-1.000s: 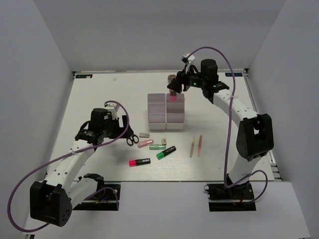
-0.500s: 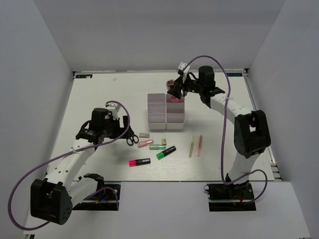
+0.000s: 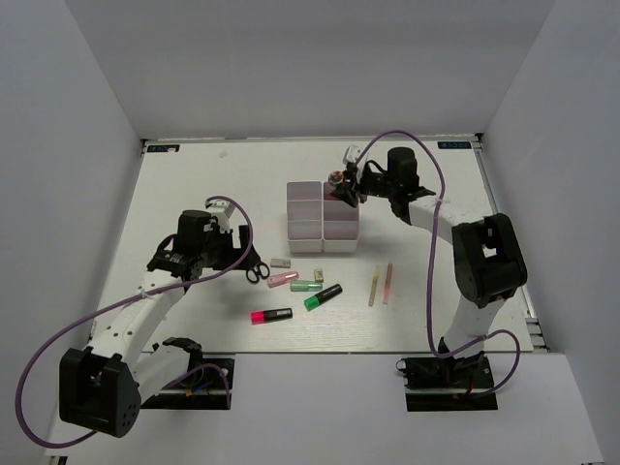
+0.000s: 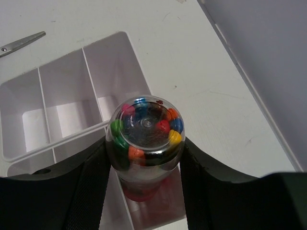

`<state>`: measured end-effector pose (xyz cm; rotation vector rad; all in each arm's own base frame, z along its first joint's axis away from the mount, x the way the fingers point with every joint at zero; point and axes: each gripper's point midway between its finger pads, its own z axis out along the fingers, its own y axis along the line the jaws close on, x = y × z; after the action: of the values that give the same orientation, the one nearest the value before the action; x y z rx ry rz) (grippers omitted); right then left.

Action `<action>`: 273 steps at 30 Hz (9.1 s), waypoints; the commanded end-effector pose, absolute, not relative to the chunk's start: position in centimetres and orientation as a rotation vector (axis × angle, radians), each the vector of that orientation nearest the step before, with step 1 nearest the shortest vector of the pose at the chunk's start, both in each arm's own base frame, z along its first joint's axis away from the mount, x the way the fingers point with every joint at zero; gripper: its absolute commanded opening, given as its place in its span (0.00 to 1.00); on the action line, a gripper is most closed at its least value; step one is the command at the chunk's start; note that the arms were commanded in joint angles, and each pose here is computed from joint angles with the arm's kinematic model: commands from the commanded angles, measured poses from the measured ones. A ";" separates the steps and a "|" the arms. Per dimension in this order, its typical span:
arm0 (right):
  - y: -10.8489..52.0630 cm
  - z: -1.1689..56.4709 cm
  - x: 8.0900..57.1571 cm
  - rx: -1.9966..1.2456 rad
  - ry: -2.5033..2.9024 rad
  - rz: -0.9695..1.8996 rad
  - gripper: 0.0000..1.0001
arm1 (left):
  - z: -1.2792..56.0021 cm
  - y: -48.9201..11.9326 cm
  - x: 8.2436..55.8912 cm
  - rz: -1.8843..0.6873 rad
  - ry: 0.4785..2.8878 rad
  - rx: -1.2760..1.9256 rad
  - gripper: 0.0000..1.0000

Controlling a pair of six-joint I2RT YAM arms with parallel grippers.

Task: Sort the stationery into containers
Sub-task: Place the stationery in the storage box, then pick up the scissors from the center of the board, then place the scissors in the storage box.

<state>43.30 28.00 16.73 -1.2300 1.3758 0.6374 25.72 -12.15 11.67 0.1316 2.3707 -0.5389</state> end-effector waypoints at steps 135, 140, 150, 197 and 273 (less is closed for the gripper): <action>14.1 23.9 31.4 -0.412 1.939 1.056 0.00 | -0.5 -11.0 24.3 0.051 2.899 -0.563 0.00; 14.3 24.3 30.9 -0.438 1.918 1.103 0.35 | 2.7 -11.7 25.7 -0.056 2.829 -0.542 0.00; 14.5 24.8 30.2 -0.486 1.895 1.190 0.14 | 12.4 -11.3 27.8 -0.103 2.708 -0.177 0.00; 12.4 24.8 31.2 -0.374 1.906 1.270 0.05 | 36.3 -19.9 42.7 1.295 1.098 1.180 0.00; 10.0 26.4 31.0 -0.280 1.860 1.339 0.08 | 23.2 -23.6 45.2 1.202 1.107 1.568 0.00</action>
<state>31.12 10.11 25.40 -0.2437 1.8987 1.3446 45.59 -22.66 21.87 1.6044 1.1526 1.2256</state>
